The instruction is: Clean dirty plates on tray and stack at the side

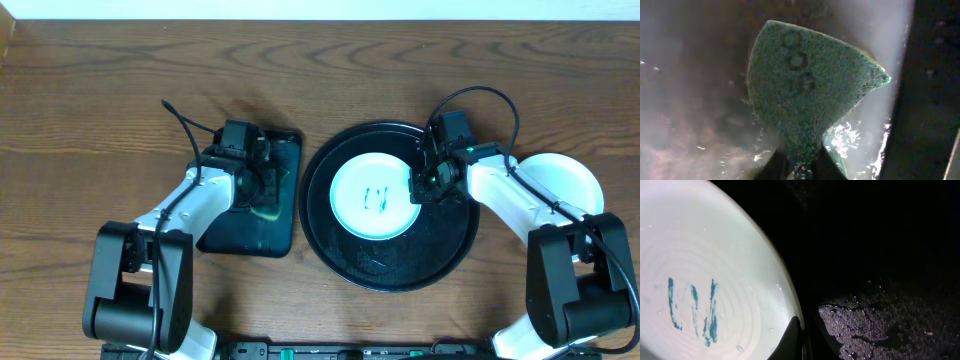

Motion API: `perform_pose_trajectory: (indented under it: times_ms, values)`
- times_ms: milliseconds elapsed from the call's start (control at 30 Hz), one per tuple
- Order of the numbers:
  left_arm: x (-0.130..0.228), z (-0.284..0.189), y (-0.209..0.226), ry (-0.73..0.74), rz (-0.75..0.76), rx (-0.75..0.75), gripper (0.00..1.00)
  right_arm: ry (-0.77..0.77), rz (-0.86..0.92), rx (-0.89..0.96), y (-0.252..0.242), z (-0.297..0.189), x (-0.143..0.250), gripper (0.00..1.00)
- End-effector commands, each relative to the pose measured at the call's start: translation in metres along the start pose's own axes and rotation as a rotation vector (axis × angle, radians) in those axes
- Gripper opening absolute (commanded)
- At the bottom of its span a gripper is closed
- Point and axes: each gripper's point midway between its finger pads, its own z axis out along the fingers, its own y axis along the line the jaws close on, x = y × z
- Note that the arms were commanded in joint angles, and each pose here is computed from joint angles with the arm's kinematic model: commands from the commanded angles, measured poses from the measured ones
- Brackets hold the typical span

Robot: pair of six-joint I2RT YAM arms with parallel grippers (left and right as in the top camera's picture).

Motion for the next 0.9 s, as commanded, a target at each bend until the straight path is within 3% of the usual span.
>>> perform_pose_trajectory:
  times_ms: [0,233,333,400,867]
  values:
    - [0.009,0.006,0.01,0.036,-0.006,-0.039,0.08,0.013,-0.012,0.02,-0.004,0.004,0.004,0.01]
    - [0.0,-0.017,0.021,-0.02,0.0,-0.129,0.08,0.017,-0.012,0.021,-0.004,0.004,0.005,0.01]
    - [-0.001,-0.024,0.02,-0.032,-0.006,-0.126,0.32,0.017,-0.012,0.021,-0.004,0.004,0.005,0.01]
    - [-0.002,-0.028,0.019,-0.043,-0.022,-0.123,0.38,0.017,-0.012,0.021,-0.004,0.004,0.005,0.01]
    - [0.001,-0.025,0.008,-0.032,-0.018,-0.06,0.4,0.017,-0.012,0.021,-0.004,0.004,0.005,0.01]
